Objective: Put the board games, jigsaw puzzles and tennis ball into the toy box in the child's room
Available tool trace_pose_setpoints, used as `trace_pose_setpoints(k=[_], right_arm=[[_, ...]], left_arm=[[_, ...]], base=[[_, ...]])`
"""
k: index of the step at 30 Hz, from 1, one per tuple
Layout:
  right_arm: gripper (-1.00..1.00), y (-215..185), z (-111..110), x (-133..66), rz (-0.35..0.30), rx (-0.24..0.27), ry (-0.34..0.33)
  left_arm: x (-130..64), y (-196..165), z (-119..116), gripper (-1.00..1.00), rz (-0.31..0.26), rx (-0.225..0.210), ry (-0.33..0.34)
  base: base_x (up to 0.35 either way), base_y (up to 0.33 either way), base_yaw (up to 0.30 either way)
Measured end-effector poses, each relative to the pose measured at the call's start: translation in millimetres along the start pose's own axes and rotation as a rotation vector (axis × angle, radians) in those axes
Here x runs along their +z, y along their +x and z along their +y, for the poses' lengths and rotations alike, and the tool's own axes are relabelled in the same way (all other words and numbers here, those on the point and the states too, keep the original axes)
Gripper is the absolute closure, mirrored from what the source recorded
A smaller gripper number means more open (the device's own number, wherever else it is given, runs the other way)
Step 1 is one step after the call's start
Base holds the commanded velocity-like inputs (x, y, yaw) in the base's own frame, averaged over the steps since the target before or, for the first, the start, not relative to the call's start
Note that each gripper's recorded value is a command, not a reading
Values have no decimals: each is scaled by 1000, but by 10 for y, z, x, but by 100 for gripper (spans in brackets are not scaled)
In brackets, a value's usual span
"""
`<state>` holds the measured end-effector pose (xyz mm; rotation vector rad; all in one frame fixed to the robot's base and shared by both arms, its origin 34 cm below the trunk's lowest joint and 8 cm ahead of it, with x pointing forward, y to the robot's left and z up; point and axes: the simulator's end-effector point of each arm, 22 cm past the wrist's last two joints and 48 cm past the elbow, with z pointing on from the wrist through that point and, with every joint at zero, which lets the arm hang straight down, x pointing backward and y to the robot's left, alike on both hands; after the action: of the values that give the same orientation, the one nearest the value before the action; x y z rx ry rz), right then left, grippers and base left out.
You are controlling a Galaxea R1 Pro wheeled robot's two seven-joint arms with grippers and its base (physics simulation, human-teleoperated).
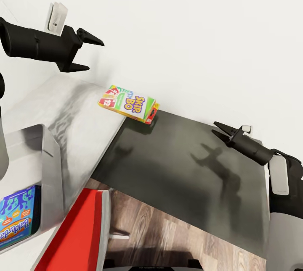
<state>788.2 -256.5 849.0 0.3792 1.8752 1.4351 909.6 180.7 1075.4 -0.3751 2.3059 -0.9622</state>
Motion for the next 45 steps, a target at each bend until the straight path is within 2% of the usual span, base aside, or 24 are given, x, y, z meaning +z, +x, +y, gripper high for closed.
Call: trace_pose_setpoints(k=[7,21,42,45], right_arm=[[-100,6,-27,-10,-2,3,9],[-100,-20,-1,-25,-7,-1,9],[-100,-28,-6,-15,-5,-6,15],[-100,-35,-169,-22,-6,5,76]], left_arm=[[-4,-6,-10,-100,-1,1,3],[-36,-9,-25,-100,-4,3,4],[-37,-8,-28,-100,-4,1,4],[-41,-13,-41,-100,-6,2,7]], base=[[-1,-6,44],[0,0,235],[0,-46,11],[0,0,0]])
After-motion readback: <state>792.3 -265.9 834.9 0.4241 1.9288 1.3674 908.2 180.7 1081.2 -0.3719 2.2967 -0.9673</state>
